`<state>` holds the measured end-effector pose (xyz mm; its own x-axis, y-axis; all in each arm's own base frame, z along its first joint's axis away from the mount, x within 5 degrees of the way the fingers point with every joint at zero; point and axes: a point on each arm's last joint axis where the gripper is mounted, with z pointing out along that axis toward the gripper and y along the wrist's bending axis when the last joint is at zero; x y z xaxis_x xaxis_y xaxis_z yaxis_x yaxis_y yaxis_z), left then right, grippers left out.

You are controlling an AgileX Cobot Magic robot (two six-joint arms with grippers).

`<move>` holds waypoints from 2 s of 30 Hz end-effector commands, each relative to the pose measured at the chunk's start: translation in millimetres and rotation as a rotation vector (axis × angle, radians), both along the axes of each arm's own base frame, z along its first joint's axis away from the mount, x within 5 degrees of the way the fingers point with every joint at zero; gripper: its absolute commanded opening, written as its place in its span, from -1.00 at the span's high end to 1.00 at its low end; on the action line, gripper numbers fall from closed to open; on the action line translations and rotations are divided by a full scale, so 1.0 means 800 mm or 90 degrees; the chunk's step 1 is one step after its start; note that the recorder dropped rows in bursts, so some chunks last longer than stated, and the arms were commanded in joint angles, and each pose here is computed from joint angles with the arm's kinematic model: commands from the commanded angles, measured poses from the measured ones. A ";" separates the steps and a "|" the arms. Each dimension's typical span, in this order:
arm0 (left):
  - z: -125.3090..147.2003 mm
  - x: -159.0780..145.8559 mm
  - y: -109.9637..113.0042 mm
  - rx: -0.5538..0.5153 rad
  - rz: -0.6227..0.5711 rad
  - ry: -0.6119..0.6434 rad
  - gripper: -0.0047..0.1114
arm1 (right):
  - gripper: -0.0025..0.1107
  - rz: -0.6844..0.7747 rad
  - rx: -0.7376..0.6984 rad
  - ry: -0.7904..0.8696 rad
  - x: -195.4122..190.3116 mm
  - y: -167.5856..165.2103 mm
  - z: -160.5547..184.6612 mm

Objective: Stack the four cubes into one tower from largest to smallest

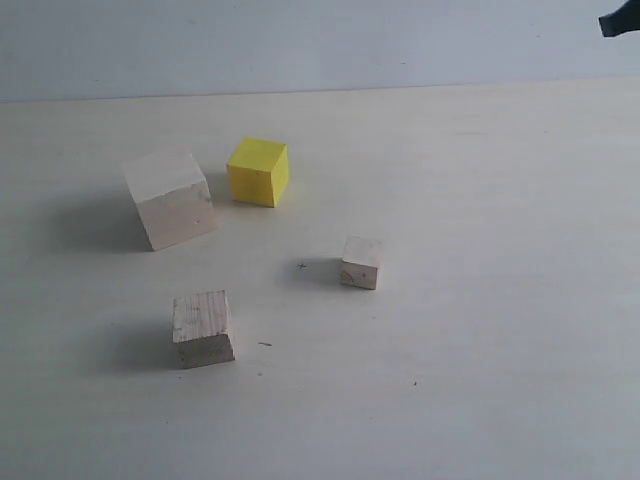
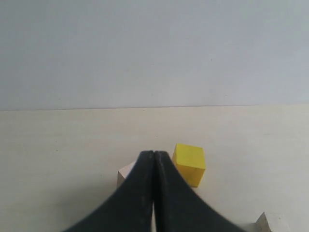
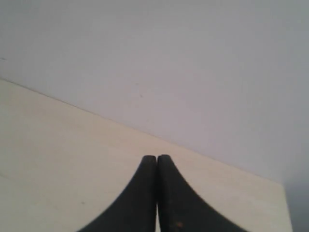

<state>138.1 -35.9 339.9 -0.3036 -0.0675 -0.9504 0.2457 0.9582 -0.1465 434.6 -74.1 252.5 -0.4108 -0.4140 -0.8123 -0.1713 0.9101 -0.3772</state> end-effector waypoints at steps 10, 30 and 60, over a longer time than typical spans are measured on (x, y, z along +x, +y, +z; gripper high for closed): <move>0.001 0.001 -0.001 -0.003 0.000 -0.012 0.92 | 0.96 -0.527 0.225 0.292 -0.044 -0.075 -0.137; 0.001 0.001 -0.001 -0.004 0.001 -0.013 0.92 | 0.96 0.151 0.318 0.232 -0.008 0.078 0.008; -0.007 0.012 -0.005 -0.029 0.000 0.023 0.92 | -0.33 0.518 -0.026 0.137 -0.016 0.385 -0.100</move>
